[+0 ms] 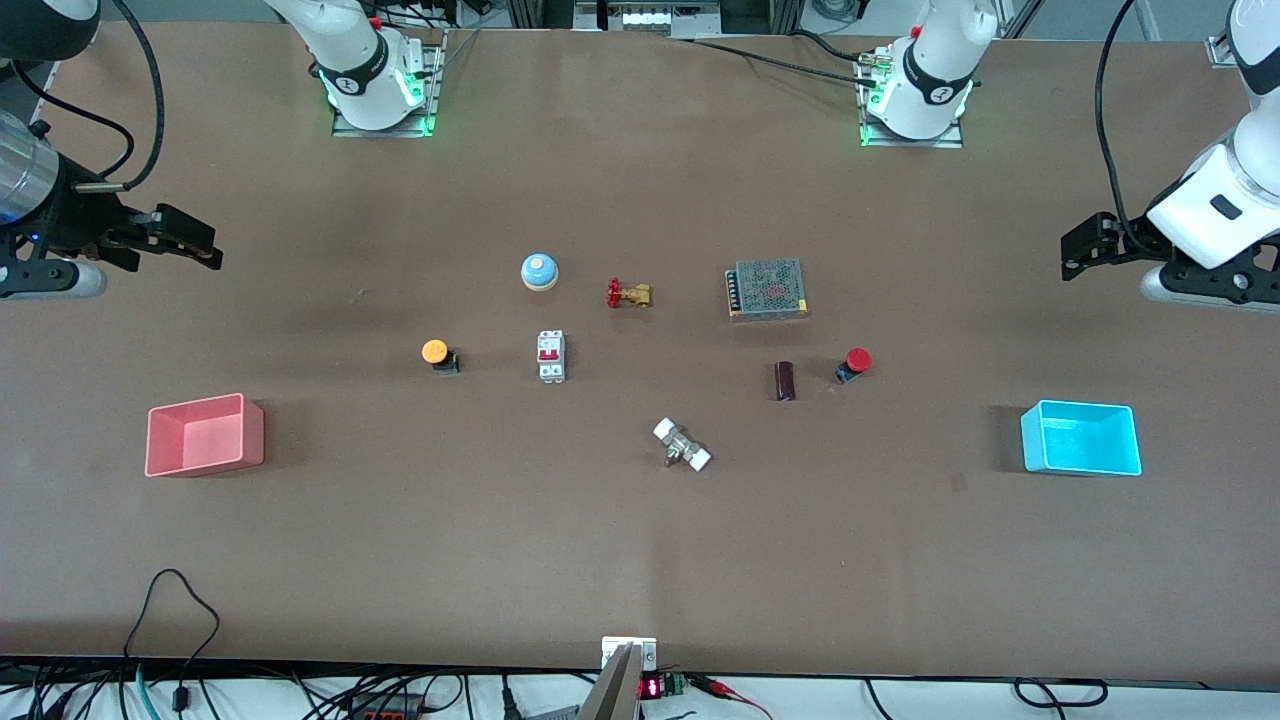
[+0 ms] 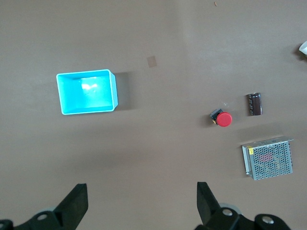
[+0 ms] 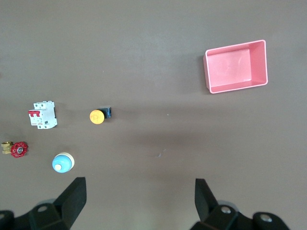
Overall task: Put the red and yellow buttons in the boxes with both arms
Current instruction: 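Move the right gripper toward the yellow button while the left gripper reaches the red button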
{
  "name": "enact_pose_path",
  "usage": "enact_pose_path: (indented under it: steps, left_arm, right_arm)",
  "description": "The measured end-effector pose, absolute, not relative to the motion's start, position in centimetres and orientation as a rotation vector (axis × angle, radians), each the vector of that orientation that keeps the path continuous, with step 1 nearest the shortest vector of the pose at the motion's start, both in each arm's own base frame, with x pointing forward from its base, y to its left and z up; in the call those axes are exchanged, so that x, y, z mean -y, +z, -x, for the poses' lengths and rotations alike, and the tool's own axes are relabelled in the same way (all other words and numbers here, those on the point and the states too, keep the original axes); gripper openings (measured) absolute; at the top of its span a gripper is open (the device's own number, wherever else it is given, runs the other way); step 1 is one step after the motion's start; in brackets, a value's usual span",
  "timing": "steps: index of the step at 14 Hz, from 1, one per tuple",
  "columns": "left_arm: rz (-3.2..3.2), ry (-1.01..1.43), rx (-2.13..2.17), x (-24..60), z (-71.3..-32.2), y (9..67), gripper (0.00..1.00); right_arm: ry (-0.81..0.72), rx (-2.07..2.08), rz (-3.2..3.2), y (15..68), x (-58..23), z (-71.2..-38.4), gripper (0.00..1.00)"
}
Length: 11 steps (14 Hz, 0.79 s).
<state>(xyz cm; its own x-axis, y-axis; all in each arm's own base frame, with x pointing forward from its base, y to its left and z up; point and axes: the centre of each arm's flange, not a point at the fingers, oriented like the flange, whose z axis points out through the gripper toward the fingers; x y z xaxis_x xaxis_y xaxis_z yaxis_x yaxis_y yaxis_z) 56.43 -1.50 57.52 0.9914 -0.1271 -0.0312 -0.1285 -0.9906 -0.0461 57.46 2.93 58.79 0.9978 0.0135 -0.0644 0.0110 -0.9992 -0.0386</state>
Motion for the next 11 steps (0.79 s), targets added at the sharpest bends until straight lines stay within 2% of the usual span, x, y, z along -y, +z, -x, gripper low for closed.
enact_pose_path:
  steps: [8,11]
  left_arm:
    - [3.088,0.061,-0.203,1.7,-56.3,57.4,1.00]
    - [3.072,0.259,-0.262,3.9,-55.7,54.9,1.00]
  right_arm:
    - [0.124,0.036,3.100,58.0,-3.0,-57.6,1.00]
    - [0.198,0.130,3.090,55.4,-3.4,-58.0,1.00]
